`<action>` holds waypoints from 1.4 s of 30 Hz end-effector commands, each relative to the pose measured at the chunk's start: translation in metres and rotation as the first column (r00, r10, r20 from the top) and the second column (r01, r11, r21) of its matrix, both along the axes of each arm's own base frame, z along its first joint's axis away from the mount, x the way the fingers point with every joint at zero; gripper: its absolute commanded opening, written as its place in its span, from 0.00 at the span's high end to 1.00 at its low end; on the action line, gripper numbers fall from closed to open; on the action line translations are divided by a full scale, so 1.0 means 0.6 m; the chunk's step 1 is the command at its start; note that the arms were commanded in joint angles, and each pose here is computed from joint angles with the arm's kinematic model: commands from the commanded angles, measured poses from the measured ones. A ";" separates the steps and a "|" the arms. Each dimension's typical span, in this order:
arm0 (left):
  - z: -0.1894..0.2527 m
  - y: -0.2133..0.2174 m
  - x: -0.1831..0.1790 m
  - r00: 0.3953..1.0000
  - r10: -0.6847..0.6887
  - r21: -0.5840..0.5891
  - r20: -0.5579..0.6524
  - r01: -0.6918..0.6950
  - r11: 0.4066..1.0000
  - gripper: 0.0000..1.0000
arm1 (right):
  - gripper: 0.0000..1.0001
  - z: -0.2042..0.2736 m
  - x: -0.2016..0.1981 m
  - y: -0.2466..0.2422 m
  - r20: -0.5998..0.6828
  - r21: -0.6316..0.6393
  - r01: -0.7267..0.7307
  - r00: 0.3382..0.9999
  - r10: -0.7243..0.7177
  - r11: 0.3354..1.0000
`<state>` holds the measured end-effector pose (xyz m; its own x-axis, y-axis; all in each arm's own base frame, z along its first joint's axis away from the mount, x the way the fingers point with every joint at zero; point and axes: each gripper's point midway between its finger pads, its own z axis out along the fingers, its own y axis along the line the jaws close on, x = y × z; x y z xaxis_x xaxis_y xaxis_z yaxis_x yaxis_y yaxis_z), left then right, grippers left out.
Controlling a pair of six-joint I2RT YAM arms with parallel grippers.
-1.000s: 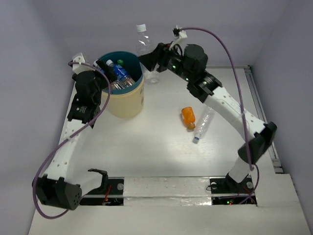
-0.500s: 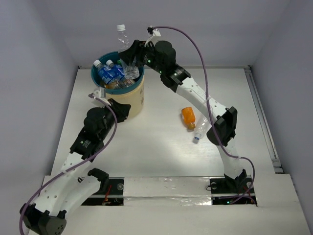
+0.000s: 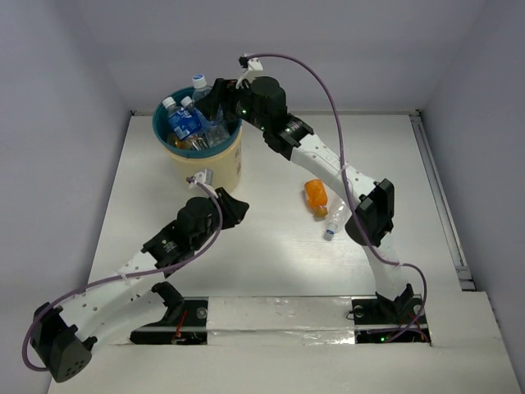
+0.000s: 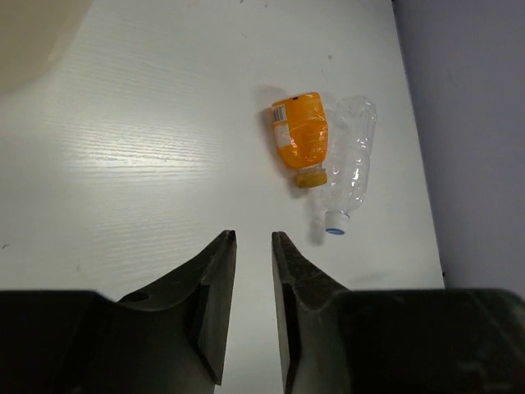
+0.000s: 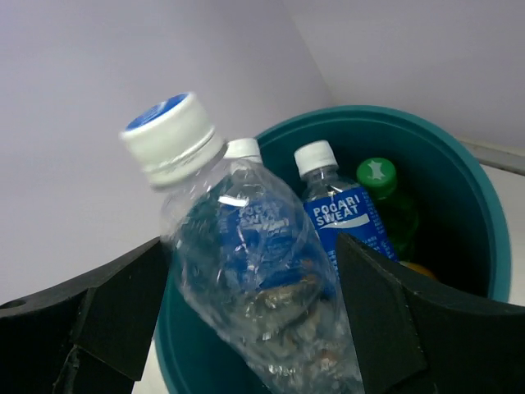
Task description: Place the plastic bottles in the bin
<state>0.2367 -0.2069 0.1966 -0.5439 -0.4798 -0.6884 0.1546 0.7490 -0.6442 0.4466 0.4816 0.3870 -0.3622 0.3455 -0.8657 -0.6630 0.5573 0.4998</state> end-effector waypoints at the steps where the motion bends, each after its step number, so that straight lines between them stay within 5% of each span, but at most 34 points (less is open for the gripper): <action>1: 0.029 -0.029 0.011 0.999 0.013 -0.047 0.039 -0.011 0.999 0.76 | 0.13 0.071 -0.020 -0.026 0.086 0.027 0.034 0.996 -0.036 0.999; 12: -0.010 -0.122 0.040 0.998 -0.059 0.005 -0.017 0.059 0.998 0.18 | 0.24 0.135 -0.075 -0.180 0.133 0.054 0.265 0.954 -0.270 0.963; 16: -0.037 -0.154 0.068 0.997 -0.062 0.057 -0.044 0.065 0.996 0.08 | 0.78 0.090 -0.113 -0.293 0.096 0.051 0.413 0.904 -0.416 0.909; 19: -0.039 -0.190 0.093 0.996 -0.077 0.059 -0.047 0.080 0.995 0.04 | 0.95 -0.036 -0.115 -0.392 -0.014 -0.033 0.546 0.837 -0.547 0.837; 23: -0.074 -0.232 0.121 0.991 -0.102 0.113 -0.087 0.111 0.987 0.01 | 0.97 -0.139 -0.154 -0.530 -0.156 -0.047 0.656 0.740 -0.654 0.754; 27: -0.107 -0.284 0.141 0.981 -0.152 0.143 -0.120 0.169 0.975 0.01 | 0.79 -0.250 -0.184 -0.626 -0.228 -0.164 0.749 0.604 -0.764 0.641; 29: -0.121 -0.309 0.155 0.976 -0.172 0.152 -0.133 0.192 0.970 0.01 | 0.25 -0.305 -0.195 -0.668 -0.252 -0.239 0.780 0.526 -0.812 0.579; 31: -0.149 -0.327 0.156 0.968 -0.195 0.182 -0.159 0.223 0.958 0.01 | 0.00 -0.333 -0.197 -0.694 -0.273 -0.270 0.796 0.476 -0.836 0.542; 35: -0.149 -0.359 0.172 0.962 -0.223 0.167 -0.156 0.248 0.954 0.01 | 0.00 -0.398 -0.178 -0.723 -0.337 -0.322 0.762 0.463 -0.820 0.563; 42: -0.206 -0.366 0.203 0.967 -0.176 0.269 -0.185 0.222 0.937 0.03 | 0.00 -0.443 -0.142 -0.685 -0.384 -0.378 0.653 0.535 -0.753 0.656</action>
